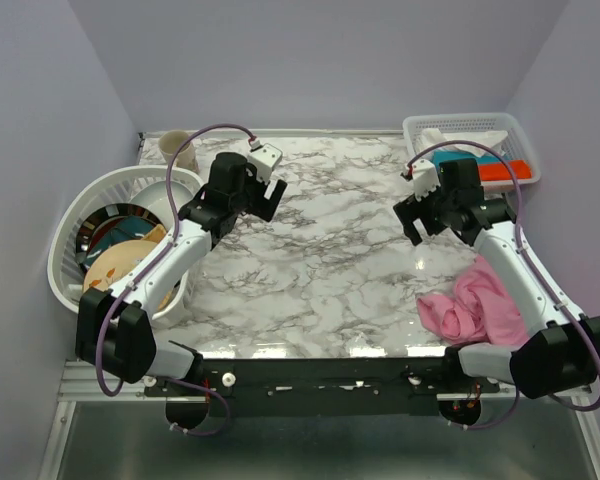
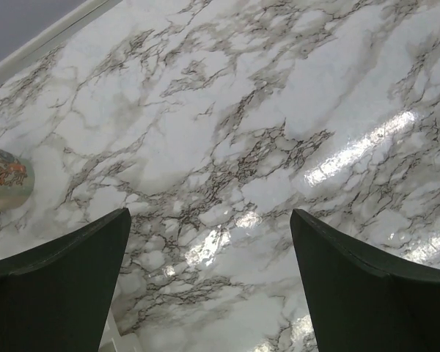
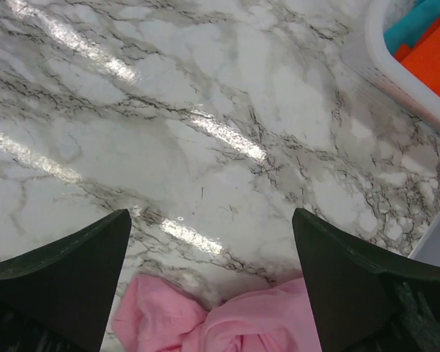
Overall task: Roll the t-shirts
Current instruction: Pick up the T-shirt at the corner of the board.
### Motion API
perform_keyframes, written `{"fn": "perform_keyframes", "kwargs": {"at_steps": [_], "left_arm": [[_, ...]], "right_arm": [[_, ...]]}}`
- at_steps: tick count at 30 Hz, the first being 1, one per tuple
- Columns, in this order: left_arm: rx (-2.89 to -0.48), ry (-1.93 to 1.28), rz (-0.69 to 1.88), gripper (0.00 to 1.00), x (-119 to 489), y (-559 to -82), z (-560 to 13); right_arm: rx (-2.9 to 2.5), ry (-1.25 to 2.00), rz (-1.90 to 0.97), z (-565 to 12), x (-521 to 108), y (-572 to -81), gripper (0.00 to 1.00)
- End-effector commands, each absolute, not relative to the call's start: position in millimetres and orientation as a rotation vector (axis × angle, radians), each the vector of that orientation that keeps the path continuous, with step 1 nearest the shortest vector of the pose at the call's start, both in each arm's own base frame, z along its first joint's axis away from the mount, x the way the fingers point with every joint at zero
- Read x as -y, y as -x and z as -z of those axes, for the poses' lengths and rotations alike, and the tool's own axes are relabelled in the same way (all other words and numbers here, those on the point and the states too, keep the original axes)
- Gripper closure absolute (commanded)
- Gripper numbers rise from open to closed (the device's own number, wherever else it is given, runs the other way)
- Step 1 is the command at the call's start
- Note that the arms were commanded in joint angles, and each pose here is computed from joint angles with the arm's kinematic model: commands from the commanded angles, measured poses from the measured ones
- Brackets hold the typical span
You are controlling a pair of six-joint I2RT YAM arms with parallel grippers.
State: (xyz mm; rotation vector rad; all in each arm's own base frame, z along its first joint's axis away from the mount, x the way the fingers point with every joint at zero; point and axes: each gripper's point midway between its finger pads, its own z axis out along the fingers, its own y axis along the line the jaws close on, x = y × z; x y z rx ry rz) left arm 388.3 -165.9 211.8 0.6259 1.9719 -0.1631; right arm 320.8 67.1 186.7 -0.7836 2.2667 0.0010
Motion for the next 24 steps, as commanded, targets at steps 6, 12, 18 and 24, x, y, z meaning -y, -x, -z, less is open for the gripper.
{"fn": "perform_keyframes", "kwargs": {"at_steps": [6,12,18,24], "left_arm": [[-1.958,-0.662,0.207,0.01,171,-374,-217],[-1.956,-0.695,0.206,0.01,171,-370,-212],[-1.969,-0.726,0.218,0.01,172,-366,-206],[-1.976,-0.733,0.219,0.01,171,-362,-199]], "right_arm": [[-2.28,0.965,-0.229,-188,-98,-312,0.0],[-2.358,1.079,-0.022,-154,-65,-302,0.2],[-2.507,1.04,0.195,-119,-18,-287,0.25],[-2.709,1.0,0.358,-78,23,-263,0.25]]}}
